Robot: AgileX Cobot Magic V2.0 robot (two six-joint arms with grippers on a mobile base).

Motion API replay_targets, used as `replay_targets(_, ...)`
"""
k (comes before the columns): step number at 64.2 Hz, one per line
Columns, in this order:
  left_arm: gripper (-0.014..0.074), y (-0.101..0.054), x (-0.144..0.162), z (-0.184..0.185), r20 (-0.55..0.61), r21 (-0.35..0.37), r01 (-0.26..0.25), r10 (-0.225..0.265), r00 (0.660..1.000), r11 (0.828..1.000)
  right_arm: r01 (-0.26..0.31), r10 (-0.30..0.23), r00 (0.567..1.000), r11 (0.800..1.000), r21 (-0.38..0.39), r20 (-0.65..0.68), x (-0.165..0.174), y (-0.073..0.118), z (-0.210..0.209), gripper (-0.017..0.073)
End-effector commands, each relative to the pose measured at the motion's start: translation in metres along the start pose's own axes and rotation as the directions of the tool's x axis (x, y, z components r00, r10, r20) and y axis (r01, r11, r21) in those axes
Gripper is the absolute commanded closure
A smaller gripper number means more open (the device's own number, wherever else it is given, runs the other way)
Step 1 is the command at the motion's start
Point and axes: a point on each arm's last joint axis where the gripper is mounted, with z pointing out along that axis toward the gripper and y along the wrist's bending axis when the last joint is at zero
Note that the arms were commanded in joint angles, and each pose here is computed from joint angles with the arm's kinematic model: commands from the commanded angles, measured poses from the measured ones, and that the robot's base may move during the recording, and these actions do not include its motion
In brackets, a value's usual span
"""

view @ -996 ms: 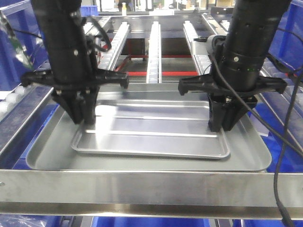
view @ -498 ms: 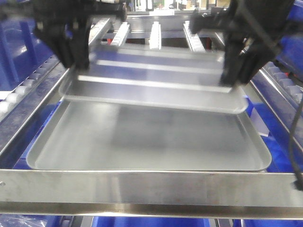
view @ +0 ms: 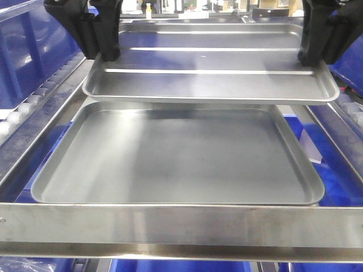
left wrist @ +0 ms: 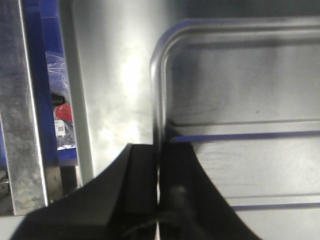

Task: Grab silver tray and place in blue box
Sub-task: 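Lift the small silver tray with both grippers off the larger tray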

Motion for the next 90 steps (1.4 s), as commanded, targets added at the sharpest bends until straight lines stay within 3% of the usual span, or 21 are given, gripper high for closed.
replay_targets(1, 0.0692, 0.004, -0.0043, -0.0273, 0.078, 0.011, -0.027, 0.026, 0.997, 1.0, 0.029, -0.027, 0.991, 0.999, -0.014, 0.133, -0.011, -0.0028, -0.022, 0.05)
replay_targets(90, 0.0699, 0.0037, -0.0042, -0.0258, 0.073, 0.008, -0.028, 0.027, 0.997, 1.0, 0.027, -0.027, 0.995, 1.0, 0.006, 0.101, -0.0081, -0.0047, -0.0217, 0.05)
